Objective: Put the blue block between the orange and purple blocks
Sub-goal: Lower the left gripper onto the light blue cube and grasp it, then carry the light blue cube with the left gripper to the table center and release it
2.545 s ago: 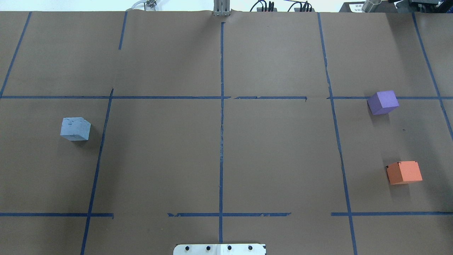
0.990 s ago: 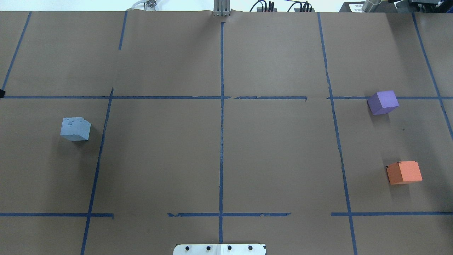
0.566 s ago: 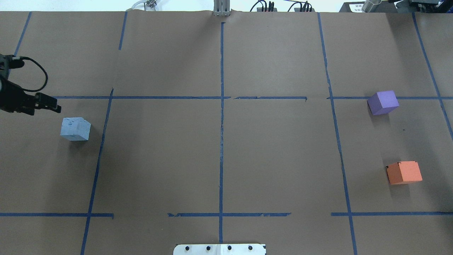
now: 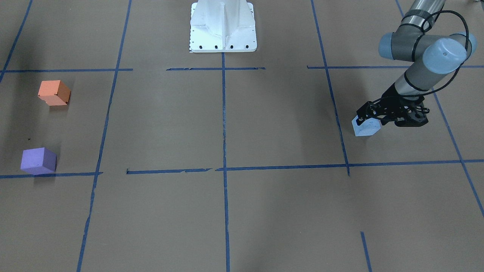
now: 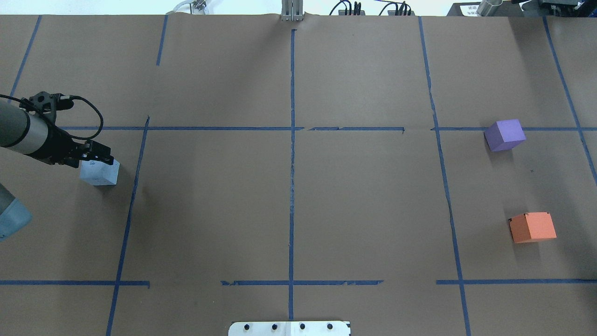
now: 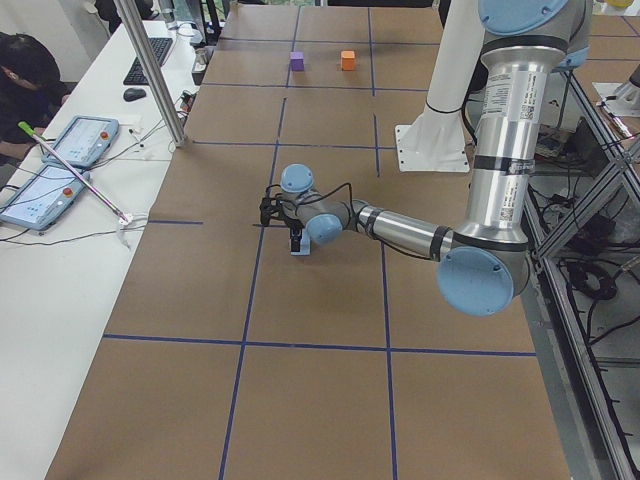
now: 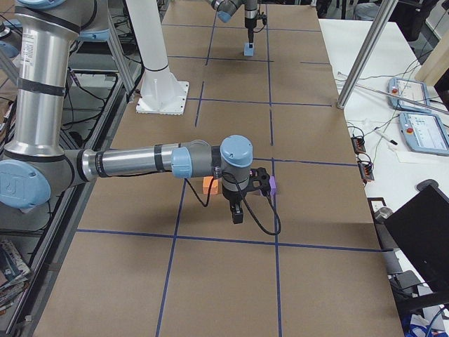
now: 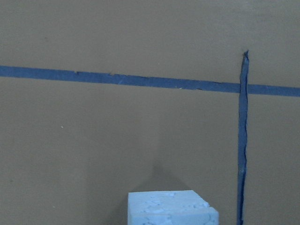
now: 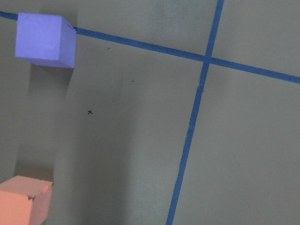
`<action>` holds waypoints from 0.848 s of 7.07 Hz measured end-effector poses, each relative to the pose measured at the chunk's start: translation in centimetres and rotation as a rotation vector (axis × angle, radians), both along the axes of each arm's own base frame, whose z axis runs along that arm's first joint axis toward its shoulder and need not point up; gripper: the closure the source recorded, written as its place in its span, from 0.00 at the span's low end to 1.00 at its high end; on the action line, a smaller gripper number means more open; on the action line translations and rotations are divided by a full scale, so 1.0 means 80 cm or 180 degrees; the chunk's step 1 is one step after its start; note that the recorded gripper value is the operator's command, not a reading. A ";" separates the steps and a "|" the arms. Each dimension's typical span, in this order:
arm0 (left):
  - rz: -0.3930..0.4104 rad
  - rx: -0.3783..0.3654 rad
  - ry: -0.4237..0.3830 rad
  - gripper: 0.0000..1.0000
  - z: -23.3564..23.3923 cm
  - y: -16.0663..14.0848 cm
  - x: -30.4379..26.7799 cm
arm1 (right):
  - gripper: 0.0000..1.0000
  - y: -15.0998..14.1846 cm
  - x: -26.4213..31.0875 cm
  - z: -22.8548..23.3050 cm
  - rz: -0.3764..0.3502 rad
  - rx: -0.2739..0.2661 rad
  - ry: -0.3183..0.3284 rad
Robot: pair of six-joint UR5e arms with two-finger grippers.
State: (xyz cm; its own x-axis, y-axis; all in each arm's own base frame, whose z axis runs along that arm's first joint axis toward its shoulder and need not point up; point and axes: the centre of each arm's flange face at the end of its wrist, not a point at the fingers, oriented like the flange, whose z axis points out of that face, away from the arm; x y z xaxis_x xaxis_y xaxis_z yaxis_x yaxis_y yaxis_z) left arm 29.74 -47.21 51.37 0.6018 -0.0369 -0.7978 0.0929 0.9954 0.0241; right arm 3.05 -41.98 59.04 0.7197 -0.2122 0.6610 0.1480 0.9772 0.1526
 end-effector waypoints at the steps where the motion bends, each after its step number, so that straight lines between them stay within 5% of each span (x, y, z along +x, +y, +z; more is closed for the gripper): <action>1: 0.0005 0.0025 -0.0089 0.03 0.006 0.008 0.019 | 0.00 0.000 0.000 0.001 -0.0001 -0.0003 0.0000; 2: 0.0008 0.0046 -0.0168 0.60 0.011 0.014 0.033 | 0.00 0.000 0.000 0.001 -0.0001 -0.0006 0.0001; 3: 0.0010 0.0043 -0.0218 0.85 0.013 0.017 0.038 | 0.00 0.000 0.000 0.002 -0.0001 -0.0007 0.0001; 4: 0.0014 0.0024 -0.0249 0.90 0.010 0.019 0.040 | 0.00 0.000 0.000 0.002 -0.0001 -0.0009 0.0001; 6: 0.0013 -0.0010 -0.0276 0.83 -0.031 0.016 0.041 | 0.00 0.000 0.000 0.003 -0.0001 -0.0013 0.0000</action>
State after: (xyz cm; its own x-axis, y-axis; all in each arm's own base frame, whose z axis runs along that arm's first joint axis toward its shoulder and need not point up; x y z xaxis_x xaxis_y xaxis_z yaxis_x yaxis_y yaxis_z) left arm 32.99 -45.91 48.92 0.6687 -0.0366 -0.7426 0.0866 0.9958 0.0288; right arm 3.05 -41.98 59.24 0.7197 -0.2097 0.6618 0.1482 0.9777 0.1487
